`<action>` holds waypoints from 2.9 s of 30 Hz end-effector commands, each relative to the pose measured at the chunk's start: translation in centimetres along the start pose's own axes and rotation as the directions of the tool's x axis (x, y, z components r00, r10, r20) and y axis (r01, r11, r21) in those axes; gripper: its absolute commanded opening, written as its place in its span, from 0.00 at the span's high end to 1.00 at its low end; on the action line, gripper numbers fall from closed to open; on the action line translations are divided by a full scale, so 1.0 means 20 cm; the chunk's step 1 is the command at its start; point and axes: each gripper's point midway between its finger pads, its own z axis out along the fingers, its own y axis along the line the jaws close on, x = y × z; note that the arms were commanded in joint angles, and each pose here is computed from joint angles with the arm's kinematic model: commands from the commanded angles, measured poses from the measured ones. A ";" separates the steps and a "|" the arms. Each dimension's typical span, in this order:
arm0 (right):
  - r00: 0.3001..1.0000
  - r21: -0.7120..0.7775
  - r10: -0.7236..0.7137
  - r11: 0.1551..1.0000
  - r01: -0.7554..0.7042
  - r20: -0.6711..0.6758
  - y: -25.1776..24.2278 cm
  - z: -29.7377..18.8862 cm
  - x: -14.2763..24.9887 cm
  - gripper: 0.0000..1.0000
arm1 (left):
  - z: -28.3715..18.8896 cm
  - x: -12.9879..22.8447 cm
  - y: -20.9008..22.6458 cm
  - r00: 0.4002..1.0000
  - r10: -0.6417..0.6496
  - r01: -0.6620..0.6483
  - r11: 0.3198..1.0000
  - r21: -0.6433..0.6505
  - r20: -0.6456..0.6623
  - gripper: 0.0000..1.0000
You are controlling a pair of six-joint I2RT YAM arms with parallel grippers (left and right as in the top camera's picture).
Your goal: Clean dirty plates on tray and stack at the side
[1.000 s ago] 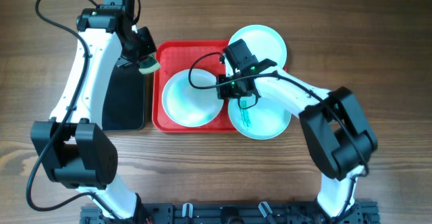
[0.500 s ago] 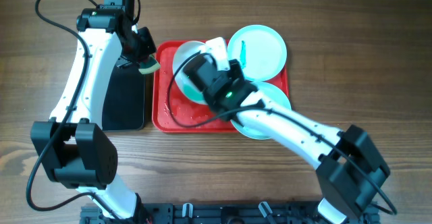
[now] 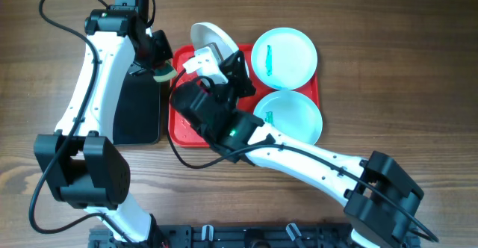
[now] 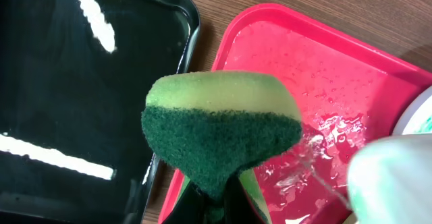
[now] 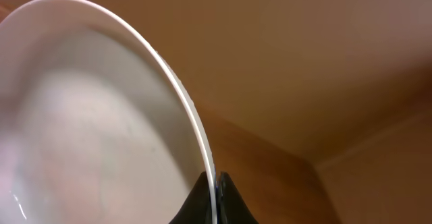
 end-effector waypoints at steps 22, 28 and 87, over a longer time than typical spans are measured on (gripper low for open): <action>0.986 -0.345 -0.036 0.938 -0.023 -0.163 0.23 -0.08 0.24 0.96 | 0.00 -0.01 0.02 1.000 -0.023 0.023 1.000 -0.010 0.006 0.96; 0.897 -0.676 0.131 0.613 -0.409 -0.423 0.15 -0.08 0.22 0.96 | 0.00 -0.01 0.03 1.000 -0.022 0.022 1.000 -0.011 0.003 0.96; 0.367 -0.330 -0.053 0.565 -0.756 -0.929 -0.09 0.22 1.56 0.64 | 0.00 -0.01 0.00 0.999 -0.040 0.040 0.999 -0.006 0.008 0.96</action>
